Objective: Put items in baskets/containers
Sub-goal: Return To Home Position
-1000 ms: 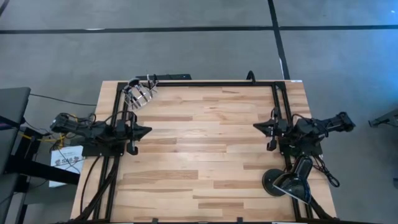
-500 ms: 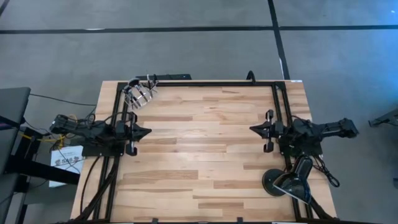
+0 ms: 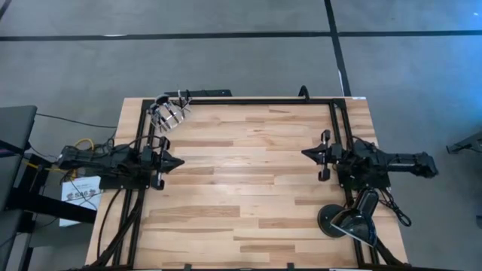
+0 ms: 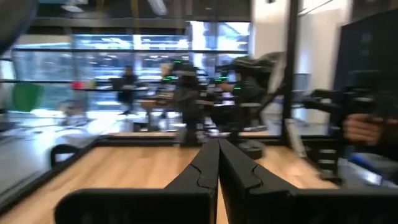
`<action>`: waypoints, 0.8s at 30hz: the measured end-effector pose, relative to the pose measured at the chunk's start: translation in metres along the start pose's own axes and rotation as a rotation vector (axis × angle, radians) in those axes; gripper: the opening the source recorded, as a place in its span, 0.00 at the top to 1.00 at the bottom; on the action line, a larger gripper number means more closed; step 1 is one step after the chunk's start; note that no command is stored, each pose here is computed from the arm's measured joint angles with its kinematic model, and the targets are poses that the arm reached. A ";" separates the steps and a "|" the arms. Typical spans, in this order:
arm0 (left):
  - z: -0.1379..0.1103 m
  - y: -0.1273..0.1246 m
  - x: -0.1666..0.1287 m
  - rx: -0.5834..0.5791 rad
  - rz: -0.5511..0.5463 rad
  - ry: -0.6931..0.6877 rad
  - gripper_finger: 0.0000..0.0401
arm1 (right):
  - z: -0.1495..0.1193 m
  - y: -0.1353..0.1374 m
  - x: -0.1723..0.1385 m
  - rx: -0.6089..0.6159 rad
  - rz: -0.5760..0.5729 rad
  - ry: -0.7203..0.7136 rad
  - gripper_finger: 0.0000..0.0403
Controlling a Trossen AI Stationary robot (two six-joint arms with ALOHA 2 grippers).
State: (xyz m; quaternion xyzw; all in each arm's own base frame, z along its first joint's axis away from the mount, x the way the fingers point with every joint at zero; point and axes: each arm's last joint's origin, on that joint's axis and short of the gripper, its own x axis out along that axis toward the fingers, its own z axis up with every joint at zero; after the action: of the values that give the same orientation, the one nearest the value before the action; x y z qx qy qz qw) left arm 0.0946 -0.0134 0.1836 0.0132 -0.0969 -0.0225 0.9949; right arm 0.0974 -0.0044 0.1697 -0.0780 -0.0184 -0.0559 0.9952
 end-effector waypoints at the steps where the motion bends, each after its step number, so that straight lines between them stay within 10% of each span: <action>1: 0.000 0.000 0.000 -0.005 -0.026 -0.001 0.99 | 0.000 0.000 0.000 0.002 0.014 -0.001 1.00; 24: -0.008 0.008 0.006 -0.037 0.067 0.087 0.99 | -0.004 -0.004 0.001 0.098 -0.013 0.032 1.00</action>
State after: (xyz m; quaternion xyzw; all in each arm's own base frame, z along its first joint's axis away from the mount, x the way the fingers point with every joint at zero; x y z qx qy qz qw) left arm 0.1021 -0.0056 0.1767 -0.0074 -0.0534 0.0097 0.9985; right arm 0.0977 -0.0087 0.1666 -0.0283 -0.0058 -0.0624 0.9976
